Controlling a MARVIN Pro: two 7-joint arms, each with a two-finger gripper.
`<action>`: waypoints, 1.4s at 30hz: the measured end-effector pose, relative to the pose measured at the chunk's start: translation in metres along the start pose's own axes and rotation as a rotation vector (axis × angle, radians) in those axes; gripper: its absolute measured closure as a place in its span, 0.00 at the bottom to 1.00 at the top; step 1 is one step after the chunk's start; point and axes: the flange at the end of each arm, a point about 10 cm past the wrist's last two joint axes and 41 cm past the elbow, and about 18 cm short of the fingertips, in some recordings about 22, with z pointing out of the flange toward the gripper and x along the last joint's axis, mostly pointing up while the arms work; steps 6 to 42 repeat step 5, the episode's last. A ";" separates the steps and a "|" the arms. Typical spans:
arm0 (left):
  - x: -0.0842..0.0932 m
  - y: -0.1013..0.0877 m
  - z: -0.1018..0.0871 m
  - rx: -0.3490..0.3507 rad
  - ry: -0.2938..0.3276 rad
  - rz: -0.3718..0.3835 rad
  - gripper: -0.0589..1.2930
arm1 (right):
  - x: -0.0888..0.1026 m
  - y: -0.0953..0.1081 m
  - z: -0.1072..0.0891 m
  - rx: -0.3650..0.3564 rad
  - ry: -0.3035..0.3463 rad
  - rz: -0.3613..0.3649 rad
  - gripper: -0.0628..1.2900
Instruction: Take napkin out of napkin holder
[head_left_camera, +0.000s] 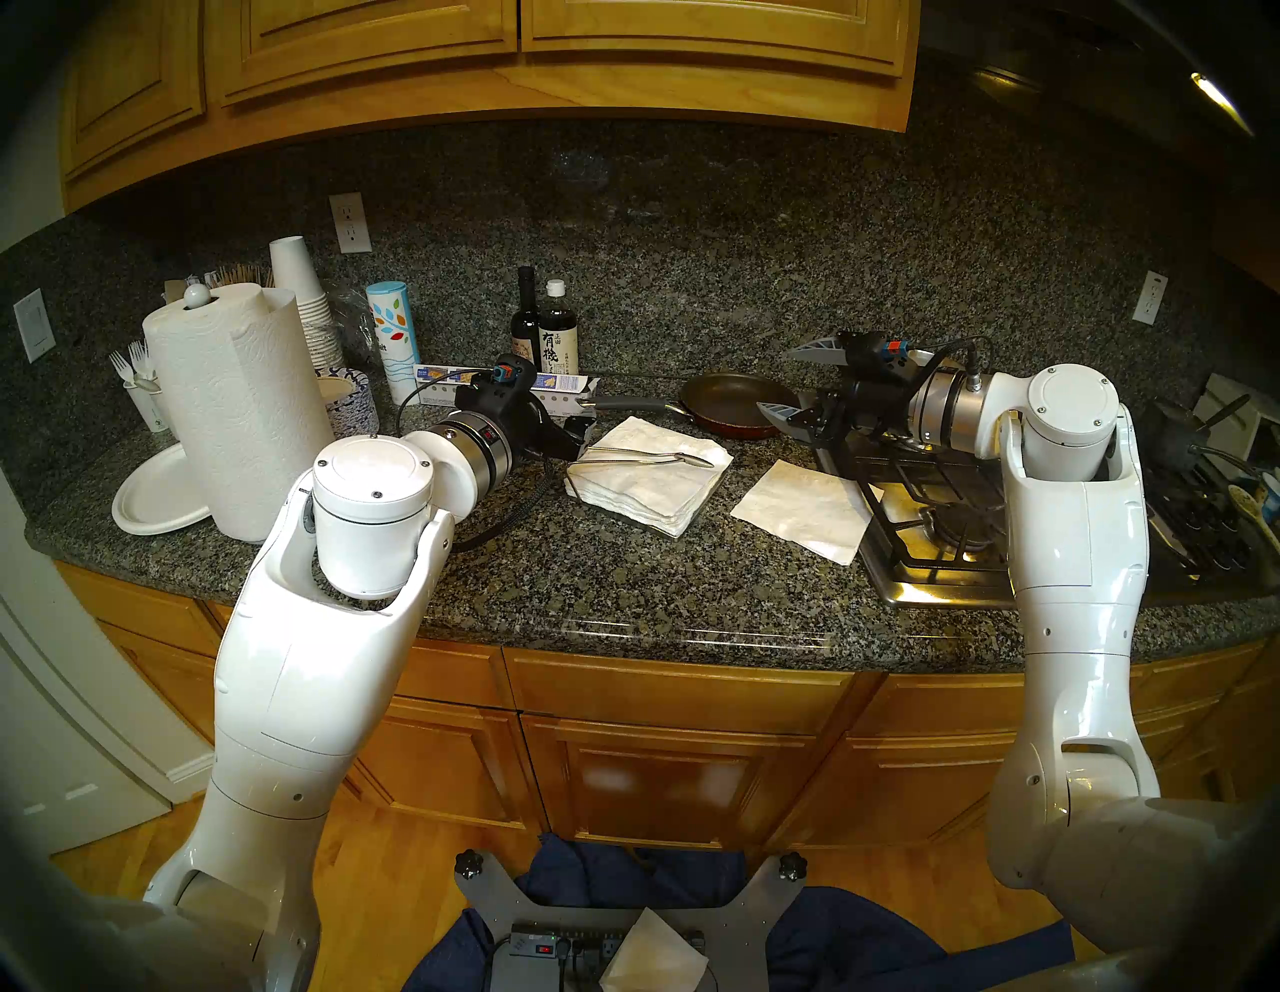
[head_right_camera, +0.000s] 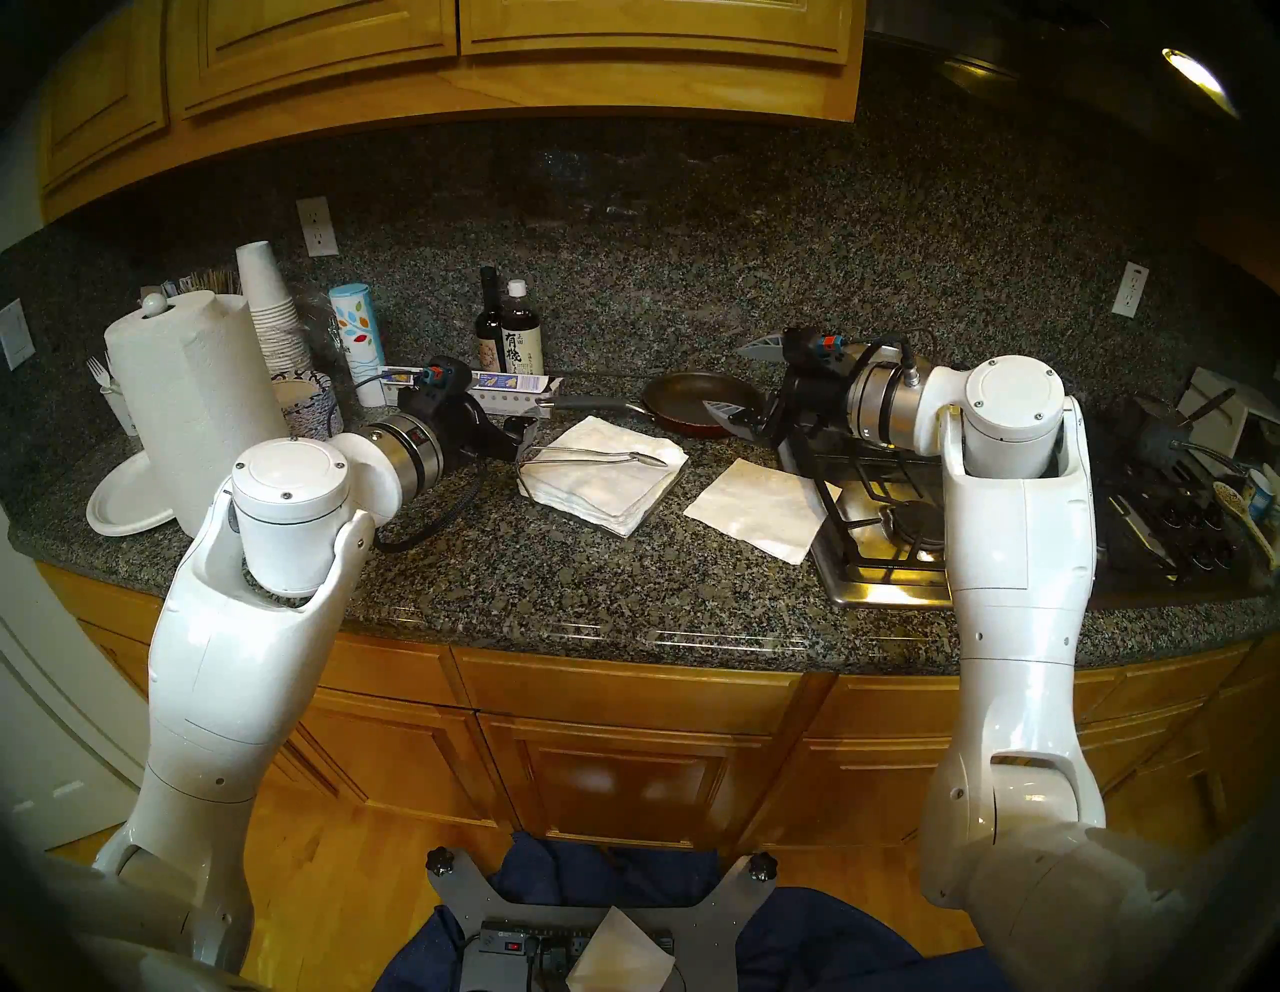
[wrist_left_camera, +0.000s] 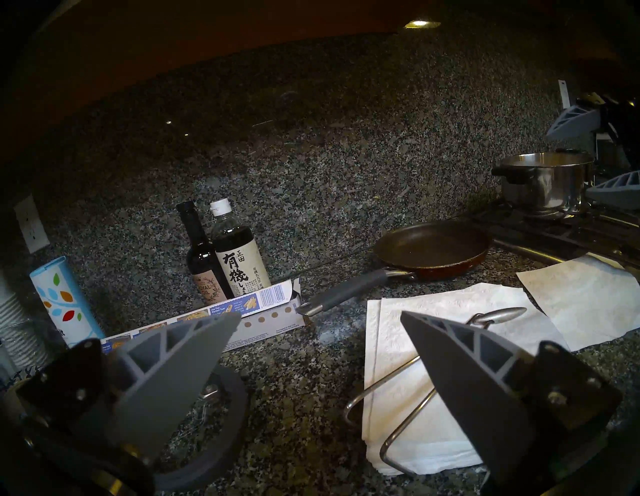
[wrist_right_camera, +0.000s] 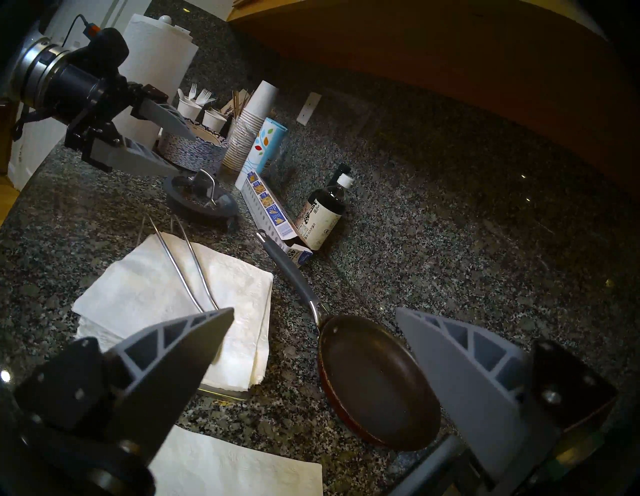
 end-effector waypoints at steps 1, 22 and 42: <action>0.000 0.000 0.000 0.000 0.000 0.000 0.03 | 0.000 0.000 0.000 0.000 0.000 0.000 0.06; 0.000 0.000 0.000 0.001 0.002 -0.001 0.03 | 0.000 0.000 0.000 -0.001 0.001 -0.001 0.06; 0.000 0.000 0.000 0.001 0.002 -0.001 0.03 | 0.000 0.000 0.000 -0.001 0.001 -0.001 0.06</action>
